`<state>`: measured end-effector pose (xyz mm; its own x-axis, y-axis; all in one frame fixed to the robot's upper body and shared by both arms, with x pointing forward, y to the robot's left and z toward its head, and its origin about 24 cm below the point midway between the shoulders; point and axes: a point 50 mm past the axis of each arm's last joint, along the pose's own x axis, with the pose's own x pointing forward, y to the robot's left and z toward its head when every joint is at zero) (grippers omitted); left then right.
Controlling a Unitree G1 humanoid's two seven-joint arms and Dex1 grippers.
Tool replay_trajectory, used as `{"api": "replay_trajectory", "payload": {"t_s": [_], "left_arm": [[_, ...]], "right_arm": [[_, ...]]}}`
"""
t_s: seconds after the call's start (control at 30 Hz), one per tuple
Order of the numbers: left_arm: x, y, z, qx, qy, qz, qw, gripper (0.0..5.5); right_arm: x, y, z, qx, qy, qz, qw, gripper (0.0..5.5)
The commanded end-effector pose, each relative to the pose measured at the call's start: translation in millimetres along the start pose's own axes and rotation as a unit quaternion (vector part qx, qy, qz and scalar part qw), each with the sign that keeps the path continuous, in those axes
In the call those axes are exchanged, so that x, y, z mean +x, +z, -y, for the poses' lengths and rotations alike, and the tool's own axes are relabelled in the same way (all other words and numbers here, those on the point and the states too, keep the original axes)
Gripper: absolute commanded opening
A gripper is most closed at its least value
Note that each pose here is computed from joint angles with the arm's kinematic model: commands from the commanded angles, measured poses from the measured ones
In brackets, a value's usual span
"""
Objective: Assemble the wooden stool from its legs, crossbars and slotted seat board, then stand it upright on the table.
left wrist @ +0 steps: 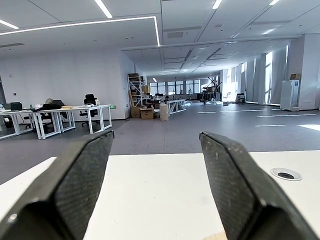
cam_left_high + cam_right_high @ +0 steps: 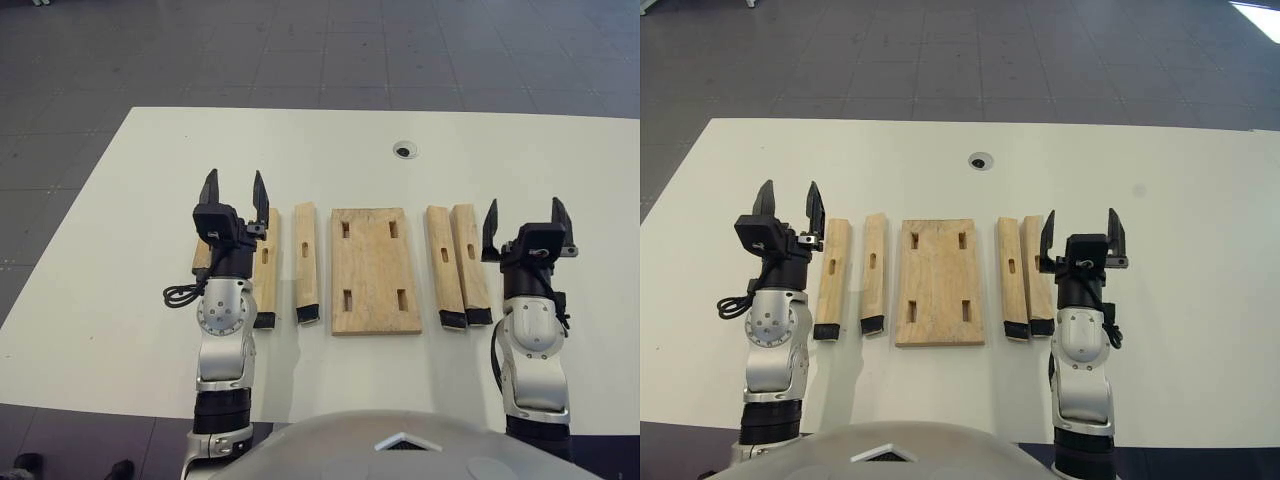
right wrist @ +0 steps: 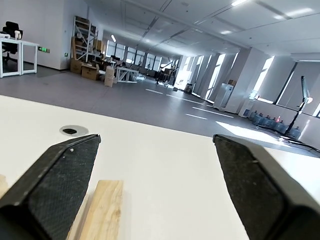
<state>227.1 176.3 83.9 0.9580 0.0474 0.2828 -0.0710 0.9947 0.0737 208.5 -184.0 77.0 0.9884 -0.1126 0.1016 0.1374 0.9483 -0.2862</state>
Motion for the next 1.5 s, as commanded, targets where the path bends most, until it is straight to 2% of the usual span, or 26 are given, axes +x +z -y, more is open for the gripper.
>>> {"api": "replay_trajectory", "payload": {"t_s": [0.03,0.27,0.67,0.87,1.07,1.27,1.37,1.43,1.5], "left_arm": [[0,-7,-5,0.006,0.017,-0.023,1.000,3.18],[0,-10,-3,0.002,0.013,-0.031,0.999,3.18],[1,-13,-2,0.001,0.011,-0.040,0.999,3.18],[2,-14,-3,0.001,0.015,-0.046,0.999,3.18],[3,-15,-3,-0.001,0.016,-0.049,0.999,3.18],[2,-15,-4,-0.002,0.018,-0.051,0.999,3.22],[1,-15,-4,-0.002,0.018,-0.052,0.998,3.22],[1,-16,-3,-0.002,0.017,-0.052,0.998,3.22],[1,-16,-3,-0.003,0.017,-0.053,0.998,3.22]], "right_arm": [[1,4,-7,-0.002,0.028,0.005,1.000,4.16],[2,3,-8,0.008,0.025,0.000,1.000,4.16],[-27,-46,26,0.051,-0.075,-0.141,0.986,4.16],[-42,-69,21,0.091,-0.072,-0.211,0.971,4.16],[-53,-81,20,0.114,-0.072,-0.245,0.960,4.16],[-56,-74,19,0.160,-0.070,-0.232,0.957,3.26],[-55,-67,20,0.158,-0.069,-0.226,0.959,2.62],[-53,-59,23,0.141,-0.070,-0.218,0.963,2.62],[-47,-38,28,0.106,-0.062,-0.166,0.978,2.62]]}}
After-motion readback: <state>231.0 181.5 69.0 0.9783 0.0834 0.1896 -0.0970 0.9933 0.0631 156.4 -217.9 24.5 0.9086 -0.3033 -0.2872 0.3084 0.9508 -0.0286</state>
